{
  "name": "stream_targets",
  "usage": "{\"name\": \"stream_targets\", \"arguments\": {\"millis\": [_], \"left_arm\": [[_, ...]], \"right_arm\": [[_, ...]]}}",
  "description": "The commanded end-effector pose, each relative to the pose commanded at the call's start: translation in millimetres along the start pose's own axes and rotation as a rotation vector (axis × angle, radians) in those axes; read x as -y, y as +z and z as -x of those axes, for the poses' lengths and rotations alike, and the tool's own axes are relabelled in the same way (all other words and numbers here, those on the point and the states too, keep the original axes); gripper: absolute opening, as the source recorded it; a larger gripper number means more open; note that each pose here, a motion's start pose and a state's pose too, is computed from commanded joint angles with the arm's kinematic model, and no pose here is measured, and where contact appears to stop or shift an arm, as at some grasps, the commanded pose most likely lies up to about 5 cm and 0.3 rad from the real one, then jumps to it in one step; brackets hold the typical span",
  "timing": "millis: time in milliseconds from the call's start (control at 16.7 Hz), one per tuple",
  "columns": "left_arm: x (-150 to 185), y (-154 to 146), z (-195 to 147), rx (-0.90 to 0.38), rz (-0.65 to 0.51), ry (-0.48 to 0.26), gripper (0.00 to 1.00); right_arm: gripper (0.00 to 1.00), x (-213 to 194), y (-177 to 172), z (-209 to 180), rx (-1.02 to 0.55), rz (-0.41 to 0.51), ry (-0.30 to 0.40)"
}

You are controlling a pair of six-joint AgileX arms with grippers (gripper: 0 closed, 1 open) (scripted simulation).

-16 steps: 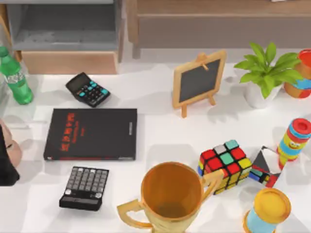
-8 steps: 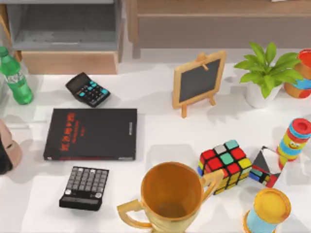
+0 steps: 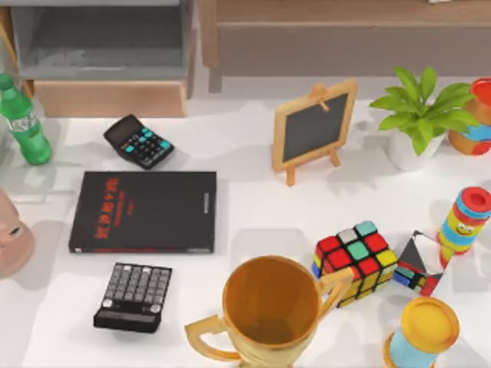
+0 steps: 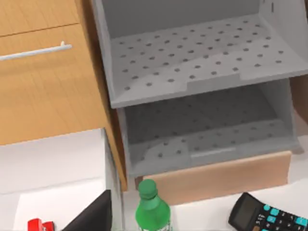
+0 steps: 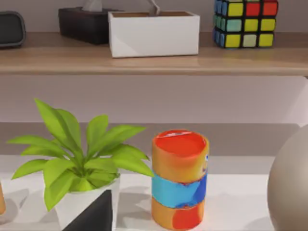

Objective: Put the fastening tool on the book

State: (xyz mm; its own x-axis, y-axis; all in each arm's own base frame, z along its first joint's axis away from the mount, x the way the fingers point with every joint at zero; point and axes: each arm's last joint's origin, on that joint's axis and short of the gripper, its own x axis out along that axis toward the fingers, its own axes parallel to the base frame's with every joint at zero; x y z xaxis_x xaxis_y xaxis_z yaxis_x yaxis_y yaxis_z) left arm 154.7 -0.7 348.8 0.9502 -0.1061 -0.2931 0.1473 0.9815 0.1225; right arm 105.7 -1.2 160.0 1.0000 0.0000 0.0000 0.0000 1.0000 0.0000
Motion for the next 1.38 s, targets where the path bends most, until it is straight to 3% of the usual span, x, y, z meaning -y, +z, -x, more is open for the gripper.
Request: {"name": "stream_targets", "arguments": {"millis": [300, 540, 720, 960, 1200, 1380], "left_arm": [[-37.7, 80.9, -67.2, -0.23, -0.012, -0.001, 1.0], [-84.2, 96.4, -153.9, -0.465, 0.037, 0.031, 1.0], [-125.7, 69.2, -221.2, -0.671, 0.11, 0.064, 1.0], [-175.0, -2.0, -289.8, -0.942, 0.234, 0.102, 1.0], [-197.7, -69.0, -328.9, -1.131, 0.324, 0.118, 1.0], [-196.8, -89.4, -343.3, -1.176, 0.34, 0.116, 1.0]], "right_arm": [[1.0, 0.0, 0.0, 0.0, 0.0, 0.0, 0.0], [1.0, 0.0, 0.0, 0.0, 0.0, 0.0, 0.0], [1.0, 0.0, 0.0, 0.0, 0.0, 0.0, 0.0], [1.0, 0.0, 0.0, 0.0, 0.0, 0.0, 0.0], [1.0, 0.0, 0.0, 0.0, 0.0, 0.0, 0.0], [1.0, 0.0, 0.0, 0.0, 0.0, 0.0, 0.0]]}}
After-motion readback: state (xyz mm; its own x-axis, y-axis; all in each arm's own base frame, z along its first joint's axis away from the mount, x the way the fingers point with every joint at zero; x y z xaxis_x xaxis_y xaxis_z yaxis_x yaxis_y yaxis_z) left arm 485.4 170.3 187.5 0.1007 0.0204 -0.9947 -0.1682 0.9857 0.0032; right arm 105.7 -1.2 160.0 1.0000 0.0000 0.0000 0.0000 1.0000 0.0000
